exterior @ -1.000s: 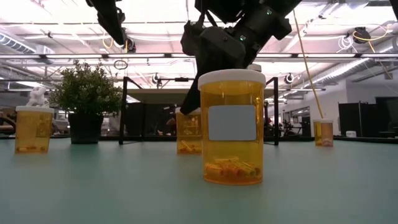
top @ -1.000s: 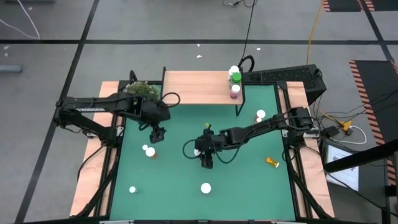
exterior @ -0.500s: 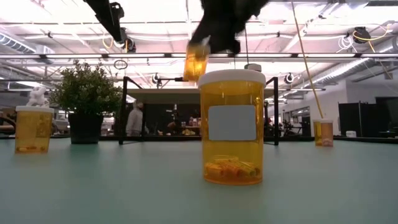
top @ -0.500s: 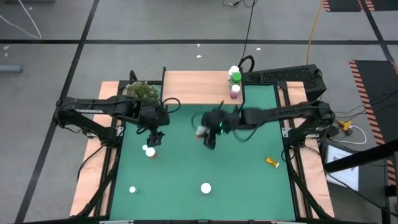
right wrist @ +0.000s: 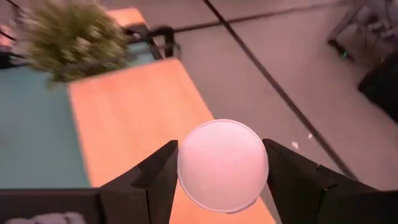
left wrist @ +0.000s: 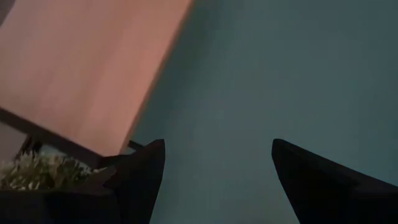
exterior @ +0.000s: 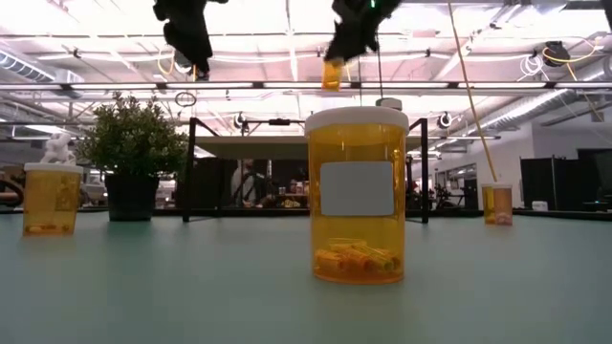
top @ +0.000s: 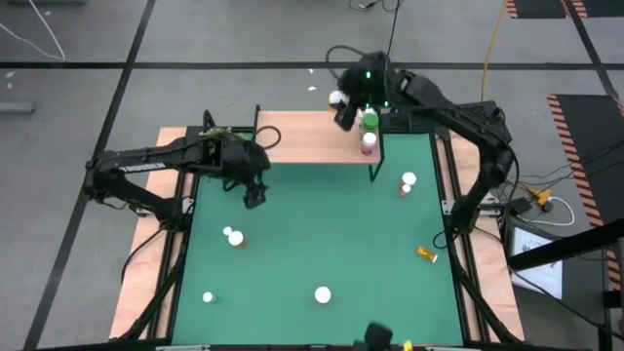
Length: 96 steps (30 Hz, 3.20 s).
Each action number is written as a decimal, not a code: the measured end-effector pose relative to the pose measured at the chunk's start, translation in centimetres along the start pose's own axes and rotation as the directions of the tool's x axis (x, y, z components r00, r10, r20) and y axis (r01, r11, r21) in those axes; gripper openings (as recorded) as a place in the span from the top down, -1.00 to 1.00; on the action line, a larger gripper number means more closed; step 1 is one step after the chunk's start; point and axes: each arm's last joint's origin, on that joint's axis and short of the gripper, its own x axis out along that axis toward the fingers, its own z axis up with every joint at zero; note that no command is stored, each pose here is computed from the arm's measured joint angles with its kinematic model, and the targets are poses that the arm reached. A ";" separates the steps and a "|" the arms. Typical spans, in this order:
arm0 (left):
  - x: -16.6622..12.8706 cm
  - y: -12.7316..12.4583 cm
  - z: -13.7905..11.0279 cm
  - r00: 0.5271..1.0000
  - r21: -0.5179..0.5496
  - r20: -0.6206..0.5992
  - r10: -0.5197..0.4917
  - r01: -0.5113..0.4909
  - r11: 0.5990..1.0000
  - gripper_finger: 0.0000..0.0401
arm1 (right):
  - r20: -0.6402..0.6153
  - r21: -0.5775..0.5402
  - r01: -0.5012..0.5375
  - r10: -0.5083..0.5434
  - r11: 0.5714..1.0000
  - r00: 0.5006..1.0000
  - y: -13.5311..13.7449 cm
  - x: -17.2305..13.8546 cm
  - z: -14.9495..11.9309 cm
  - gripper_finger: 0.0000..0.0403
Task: Pick and place medicine bottles onto shelf by color
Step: Put the large orange medicine bottle on the shelf
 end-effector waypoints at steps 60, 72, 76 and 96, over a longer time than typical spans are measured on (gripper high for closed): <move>0.3 3.3 -0.3 0.984 -0.255 -0.064 0.164 -0.175 0.951 -0.48 | -0.191 0.135 -0.132 0.156 0.982 0.969 -5.0 8.1 -4.5 -0.54; 0.3 3.5 0.4 0.980 -0.152 0.005 0.197 -0.194 0.969 -0.48 | -0.051 0.083 0.017 -0.013 0.996 0.999 -4.2 -6.2 -1.8 -0.54; 0.4 4.2 0.9 0.975 -0.170 0.043 0.219 -0.209 0.963 -0.48 | -0.185 0.065 0.162 -0.147 0.985 0.972 -3.9 -10.9 -3.6 -0.54; 0.4 6.6 1.6 0.961 -0.162 0.099 0.260 -0.242 0.957 -0.48 | -0.568 0.468 0.363 -0.041 0.805 0.822 1.0 -8.1 -23.1 -0.54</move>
